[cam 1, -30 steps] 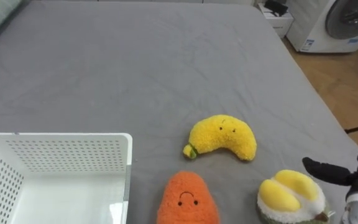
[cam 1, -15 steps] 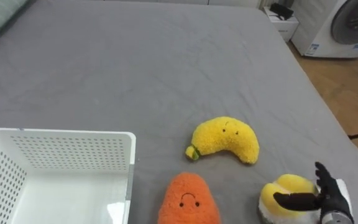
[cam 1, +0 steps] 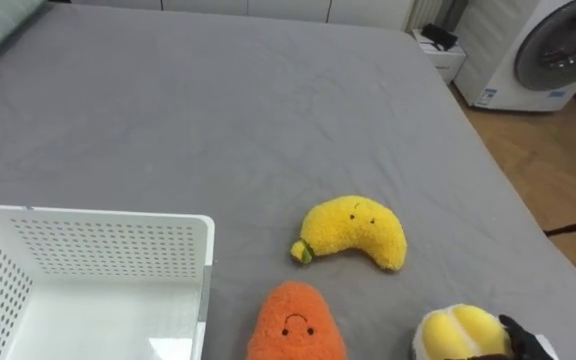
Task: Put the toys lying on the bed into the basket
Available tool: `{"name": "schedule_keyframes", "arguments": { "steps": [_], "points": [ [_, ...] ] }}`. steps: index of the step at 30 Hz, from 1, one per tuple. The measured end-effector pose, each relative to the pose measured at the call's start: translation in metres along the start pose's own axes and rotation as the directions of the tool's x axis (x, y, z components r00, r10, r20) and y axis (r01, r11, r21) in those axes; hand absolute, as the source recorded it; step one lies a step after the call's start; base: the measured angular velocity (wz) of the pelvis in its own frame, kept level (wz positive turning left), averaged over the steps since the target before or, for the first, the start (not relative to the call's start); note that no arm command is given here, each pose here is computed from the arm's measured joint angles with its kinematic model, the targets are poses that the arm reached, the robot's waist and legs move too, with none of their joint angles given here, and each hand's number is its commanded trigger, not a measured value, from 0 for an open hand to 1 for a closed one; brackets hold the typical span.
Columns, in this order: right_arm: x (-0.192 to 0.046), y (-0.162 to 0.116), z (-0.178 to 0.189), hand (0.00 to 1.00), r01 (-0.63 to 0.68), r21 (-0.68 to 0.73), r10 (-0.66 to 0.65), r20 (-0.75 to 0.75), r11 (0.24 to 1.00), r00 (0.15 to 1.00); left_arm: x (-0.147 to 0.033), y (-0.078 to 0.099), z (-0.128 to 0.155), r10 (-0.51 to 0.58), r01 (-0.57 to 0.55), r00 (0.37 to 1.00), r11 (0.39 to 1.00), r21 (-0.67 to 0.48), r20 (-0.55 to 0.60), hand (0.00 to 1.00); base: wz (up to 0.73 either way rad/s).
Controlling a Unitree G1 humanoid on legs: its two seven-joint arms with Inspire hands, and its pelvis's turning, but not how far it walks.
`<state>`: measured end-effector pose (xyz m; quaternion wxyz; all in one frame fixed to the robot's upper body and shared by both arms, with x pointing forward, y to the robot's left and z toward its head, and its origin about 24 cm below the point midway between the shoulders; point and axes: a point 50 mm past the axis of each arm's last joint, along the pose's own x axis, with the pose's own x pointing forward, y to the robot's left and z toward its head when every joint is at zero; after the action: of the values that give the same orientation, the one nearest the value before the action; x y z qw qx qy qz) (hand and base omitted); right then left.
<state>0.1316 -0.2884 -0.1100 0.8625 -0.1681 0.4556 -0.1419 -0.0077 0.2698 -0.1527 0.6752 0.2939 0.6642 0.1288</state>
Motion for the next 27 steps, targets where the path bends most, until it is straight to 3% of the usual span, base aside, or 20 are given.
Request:
{"name": "schedule_keyframes", "arguments": {
  "steps": [7,8,9,11,12,27],
  "points": [
    [0.000,-0.001,-0.002,0.00,-0.006,-0.073,0.005,-0.006,0.997,1.000,0.000,0.001,0.002,0.001,-0.001,1.000,1.000,-0.002,0.009,0.00,0.00],
    [0.000,-0.001,-0.002,0.16,-0.008,-0.076,0.008,-0.008,0.997,1.000,0.000,0.001,0.003,0.001,-0.001,1.000,1.000,-0.002,0.010,0.00,0.04],
    [0.001,-0.001,-0.004,0.61,-0.014,-0.083,0.012,-0.016,0.996,1.000,0.000,0.001,0.003,-0.001,0.001,1.000,1.000,-0.002,0.012,0.00,0.04],
    [0.002,0.000,-0.007,0.91,-0.019,-0.102,0.016,-0.034,0.995,0.999,0.000,0.001,0.003,-0.005,0.005,1.000,1.000,0.000,0.014,0.00,0.03],
    [0.003,0.001,-0.009,1.00,-0.022,-0.112,0.017,-0.046,0.993,0.999,0.000,0.001,0.004,-0.005,0.005,1.000,1.000,0.000,0.015,0.00,0.00],
    [0.005,-0.003,-0.022,1.00,-0.028,-0.124,0.015,-0.106,0.992,0.994,0.001,0.000,0.007,-0.013,0.012,0.999,1.000,0.021,0.037,0.00,0.02]
  ]
}}
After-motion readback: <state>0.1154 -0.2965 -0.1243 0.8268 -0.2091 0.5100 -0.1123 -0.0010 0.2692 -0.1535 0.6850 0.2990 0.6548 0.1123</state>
